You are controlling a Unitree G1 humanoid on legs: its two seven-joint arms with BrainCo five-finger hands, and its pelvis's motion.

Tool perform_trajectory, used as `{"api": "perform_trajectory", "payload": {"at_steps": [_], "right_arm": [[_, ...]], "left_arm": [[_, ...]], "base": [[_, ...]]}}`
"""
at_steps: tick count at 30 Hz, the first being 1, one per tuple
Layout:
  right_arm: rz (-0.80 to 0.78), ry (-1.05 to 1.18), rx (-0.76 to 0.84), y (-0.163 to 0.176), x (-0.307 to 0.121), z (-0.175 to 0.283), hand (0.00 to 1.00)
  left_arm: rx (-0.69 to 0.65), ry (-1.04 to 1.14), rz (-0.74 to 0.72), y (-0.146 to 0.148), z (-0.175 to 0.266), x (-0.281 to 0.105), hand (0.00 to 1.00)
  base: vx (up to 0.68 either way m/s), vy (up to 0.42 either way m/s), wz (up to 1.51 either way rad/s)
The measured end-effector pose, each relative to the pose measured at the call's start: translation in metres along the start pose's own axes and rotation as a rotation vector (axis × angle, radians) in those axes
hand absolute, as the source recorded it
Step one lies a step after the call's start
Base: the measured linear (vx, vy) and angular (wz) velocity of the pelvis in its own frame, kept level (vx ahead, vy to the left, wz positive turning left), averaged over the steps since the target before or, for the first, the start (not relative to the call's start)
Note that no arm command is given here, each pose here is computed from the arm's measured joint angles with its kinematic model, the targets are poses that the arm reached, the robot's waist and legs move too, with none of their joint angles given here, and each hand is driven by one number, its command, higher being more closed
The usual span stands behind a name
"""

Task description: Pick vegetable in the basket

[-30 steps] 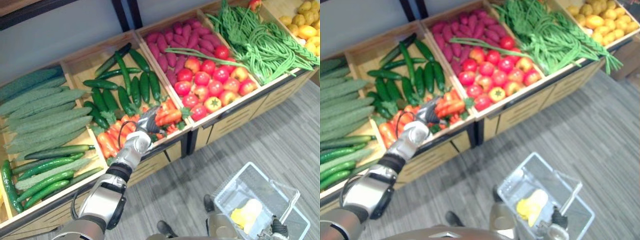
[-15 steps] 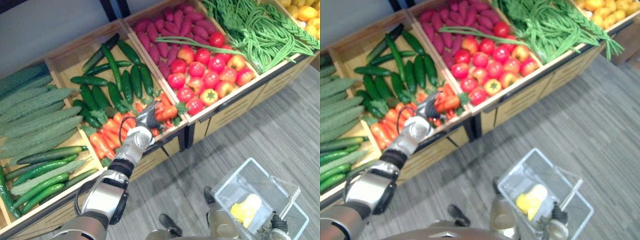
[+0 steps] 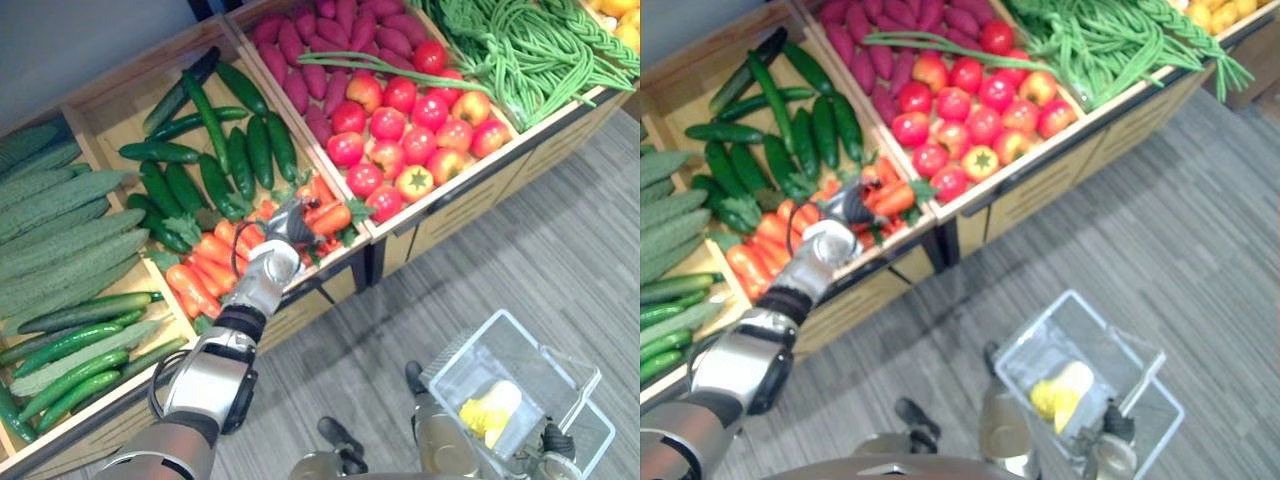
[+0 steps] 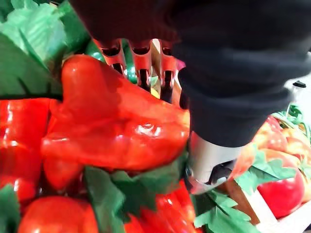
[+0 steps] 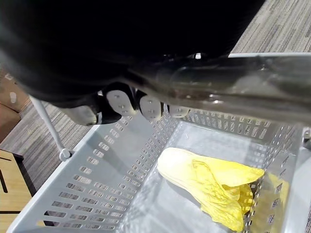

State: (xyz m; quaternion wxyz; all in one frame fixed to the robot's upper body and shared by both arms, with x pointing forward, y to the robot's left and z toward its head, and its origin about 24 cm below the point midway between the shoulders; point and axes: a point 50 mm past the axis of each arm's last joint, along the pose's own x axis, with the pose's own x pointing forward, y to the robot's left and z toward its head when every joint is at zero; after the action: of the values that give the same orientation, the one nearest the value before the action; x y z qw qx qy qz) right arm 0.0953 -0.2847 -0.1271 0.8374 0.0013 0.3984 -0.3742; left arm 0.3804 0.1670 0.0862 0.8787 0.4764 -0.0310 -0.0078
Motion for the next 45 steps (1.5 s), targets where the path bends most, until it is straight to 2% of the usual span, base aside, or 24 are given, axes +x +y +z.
{"api": "perform_trajectory", "payload": {"at_steps": [9, 26, 38, 45], "right_arm": [[0.018, -0.019, -0.018, 0.004, 0.001, 0.006, 1.00], [0.024, -0.024, -0.027, 0.004, 0.002, 0.007, 1.00], [0.015, -0.009, -0.022, 0.002, 0.002, 0.004, 1.00], [-0.012, 0.027, -0.001, -0.004, 0.002, -0.003, 1.00]], "left_arm": [[0.003, 0.057, -0.072, -0.009, -0.011, -0.002, 1.00], [0.009, 0.055, -0.080, -0.010, -0.010, -0.002, 1.00], [0.010, 0.061, -0.069, -0.009, -0.009, -0.002, 1.00], [0.010, 0.019, 0.002, 0.004, 0.003, 0.004, 1.00]], "base": [[-0.02, -0.047, -0.05], [-0.01, -0.028, 0.00], [-0.01, -0.025, 0.09], [-0.02, -0.030, 0.26]]}}
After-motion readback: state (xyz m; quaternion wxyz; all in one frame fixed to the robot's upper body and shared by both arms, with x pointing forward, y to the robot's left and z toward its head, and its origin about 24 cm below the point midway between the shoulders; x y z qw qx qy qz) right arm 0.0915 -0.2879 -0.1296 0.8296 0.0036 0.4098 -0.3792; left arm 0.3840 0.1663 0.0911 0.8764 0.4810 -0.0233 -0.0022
